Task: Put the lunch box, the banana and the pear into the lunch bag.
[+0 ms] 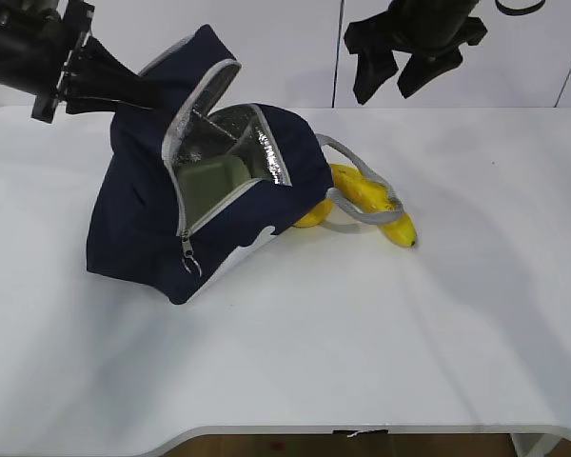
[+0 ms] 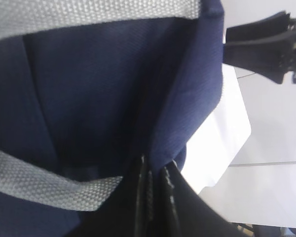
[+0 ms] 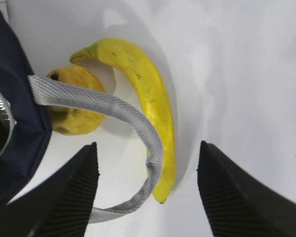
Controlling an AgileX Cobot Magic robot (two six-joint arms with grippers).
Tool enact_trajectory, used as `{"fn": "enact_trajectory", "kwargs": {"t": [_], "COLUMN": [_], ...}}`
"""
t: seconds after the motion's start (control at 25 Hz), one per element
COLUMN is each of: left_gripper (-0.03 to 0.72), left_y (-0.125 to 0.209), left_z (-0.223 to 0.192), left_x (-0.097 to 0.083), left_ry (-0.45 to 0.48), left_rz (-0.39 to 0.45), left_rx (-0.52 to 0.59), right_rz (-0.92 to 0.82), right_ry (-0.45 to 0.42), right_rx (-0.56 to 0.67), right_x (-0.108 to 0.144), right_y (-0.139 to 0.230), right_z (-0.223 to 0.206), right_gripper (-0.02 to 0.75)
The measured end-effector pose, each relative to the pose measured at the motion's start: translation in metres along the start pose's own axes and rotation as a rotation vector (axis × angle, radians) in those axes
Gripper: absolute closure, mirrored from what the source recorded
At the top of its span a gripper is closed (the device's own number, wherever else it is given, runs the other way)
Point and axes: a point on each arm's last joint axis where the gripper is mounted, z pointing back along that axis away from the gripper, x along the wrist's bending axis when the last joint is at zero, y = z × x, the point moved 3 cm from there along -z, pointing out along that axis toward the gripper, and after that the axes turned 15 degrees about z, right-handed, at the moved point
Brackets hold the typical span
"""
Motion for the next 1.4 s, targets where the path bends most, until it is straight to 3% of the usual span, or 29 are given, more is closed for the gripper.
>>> {"fn": "enact_trajectory", "kwargs": {"t": [0.32,0.64,0.96,1.4], "left_gripper": [0.672,0.672,0.672,0.672], "left_y": [-0.001,0.004,0.01,0.01], "left_z": [0.02,0.031,0.037,0.041], "left_x": [0.019,0.045,0.062,0.066], "left_ry": [-0.056,-0.249,-0.404,-0.429], "left_rz": [0.0,-0.035,0.001,0.017], "left_rx": [0.032,0.092,0.136,0.136], "right_rz": [0.014,0.025,0.044,0.041], "right_ry": [0.039,0.073,0.118,0.09], "right_rx": [0.062,0.074,0.108,0.202], "right_x": [-0.005,-0.009,-0.015,-0.018], "right_y": [0.011,0.012,0.017,0.029], "right_z": [-0.011,-0.01,-0.014,-0.063], "right_gripper": [0.233,0.233,0.233,0.233]}}
